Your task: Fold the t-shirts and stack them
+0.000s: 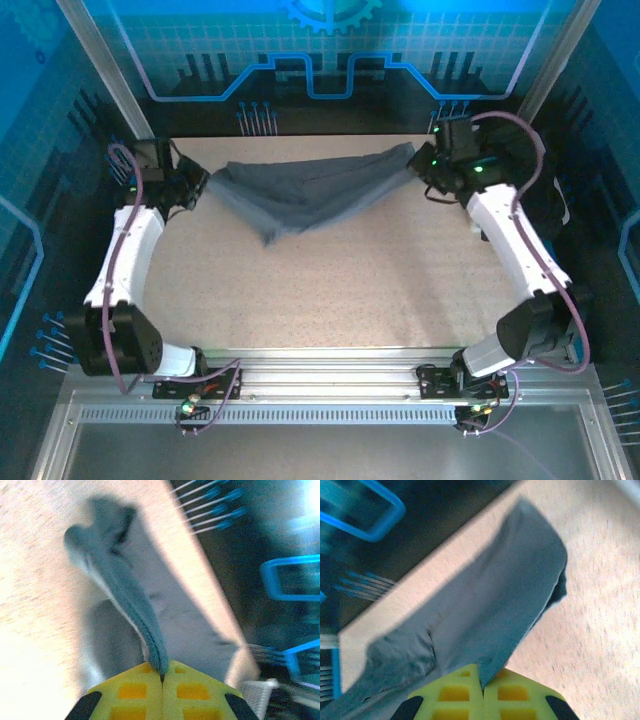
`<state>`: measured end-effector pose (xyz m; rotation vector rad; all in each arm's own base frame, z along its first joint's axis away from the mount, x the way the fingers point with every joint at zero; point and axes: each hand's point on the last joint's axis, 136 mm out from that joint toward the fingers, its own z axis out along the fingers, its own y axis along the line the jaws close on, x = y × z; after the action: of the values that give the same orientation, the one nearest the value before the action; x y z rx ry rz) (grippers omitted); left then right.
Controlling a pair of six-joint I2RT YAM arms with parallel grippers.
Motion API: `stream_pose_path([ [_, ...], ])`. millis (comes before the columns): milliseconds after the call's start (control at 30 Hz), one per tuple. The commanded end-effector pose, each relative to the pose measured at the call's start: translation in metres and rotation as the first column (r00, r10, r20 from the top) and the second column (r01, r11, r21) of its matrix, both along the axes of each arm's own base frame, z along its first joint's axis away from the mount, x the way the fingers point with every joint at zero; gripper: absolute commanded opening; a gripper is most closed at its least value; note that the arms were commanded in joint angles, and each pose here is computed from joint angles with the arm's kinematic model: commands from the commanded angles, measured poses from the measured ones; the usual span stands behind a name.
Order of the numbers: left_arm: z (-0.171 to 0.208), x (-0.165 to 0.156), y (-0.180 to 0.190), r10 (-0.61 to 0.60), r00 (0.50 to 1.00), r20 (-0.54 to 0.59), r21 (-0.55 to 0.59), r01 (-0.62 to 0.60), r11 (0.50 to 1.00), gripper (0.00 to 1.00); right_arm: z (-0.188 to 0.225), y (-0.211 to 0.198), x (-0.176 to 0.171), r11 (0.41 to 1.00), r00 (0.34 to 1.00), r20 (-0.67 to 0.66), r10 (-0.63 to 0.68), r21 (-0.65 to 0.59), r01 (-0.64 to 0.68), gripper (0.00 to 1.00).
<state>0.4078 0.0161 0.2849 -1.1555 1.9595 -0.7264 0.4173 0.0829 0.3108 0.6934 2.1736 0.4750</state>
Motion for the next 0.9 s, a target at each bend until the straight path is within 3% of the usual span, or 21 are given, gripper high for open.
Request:
stream_pose_path([
  [0, 0.098, -0.019, 0.012, 0.121, 0.959, 0.256, -0.027, -0.118, 0.993, 0.0, 0.071, -0.024, -0.011, 0.998, 0.981, 0.195, -0.01, -0.058, 0.022, 0.0],
  [267, 0.232, -0.089, 0.025, 0.215, 0.791, 0.573, -0.048, -0.23, 0.972, 0.0, 0.184, -0.06, -0.076, 0.993, 0.847, 0.527, -0.068, -0.046, 0.108, 0.0],
  [400, 0.271, -0.097, 0.018, 0.176, 0.769, 0.614, -0.043, -0.191, 0.981, 0.0, 0.211, -0.067, -0.091, 0.99, 0.805, 0.589, -0.072, -0.053, 0.127, 0.0],
  [533, 0.272, -0.069, 0.012, 0.138, 0.803, 0.58, -0.068, -0.121, 0.99, 0.0, 0.213, -0.064, -0.067, 0.995, 0.795, 0.602, -0.068, -0.017, 0.098, 0.0],
  [667, 0.244, -0.013, 0.011, 0.089, 0.869, 0.487, -0.134, -0.027, 0.991, 0.0, 0.205, -0.053, -0.023, 1.0, 0.809, 0.588, -0.029, 0.012, 0.027, 0.0],
  [867, 0.234, 0.05, 0.022, 0.039, 0.881, 0.472, -0.174, 0.05, 0.983, 0.0, 0.199, -0.045, 0.037, 0.998, 0.827, 0.562, 0.0, 0.05, -0.034, 0.0],
])
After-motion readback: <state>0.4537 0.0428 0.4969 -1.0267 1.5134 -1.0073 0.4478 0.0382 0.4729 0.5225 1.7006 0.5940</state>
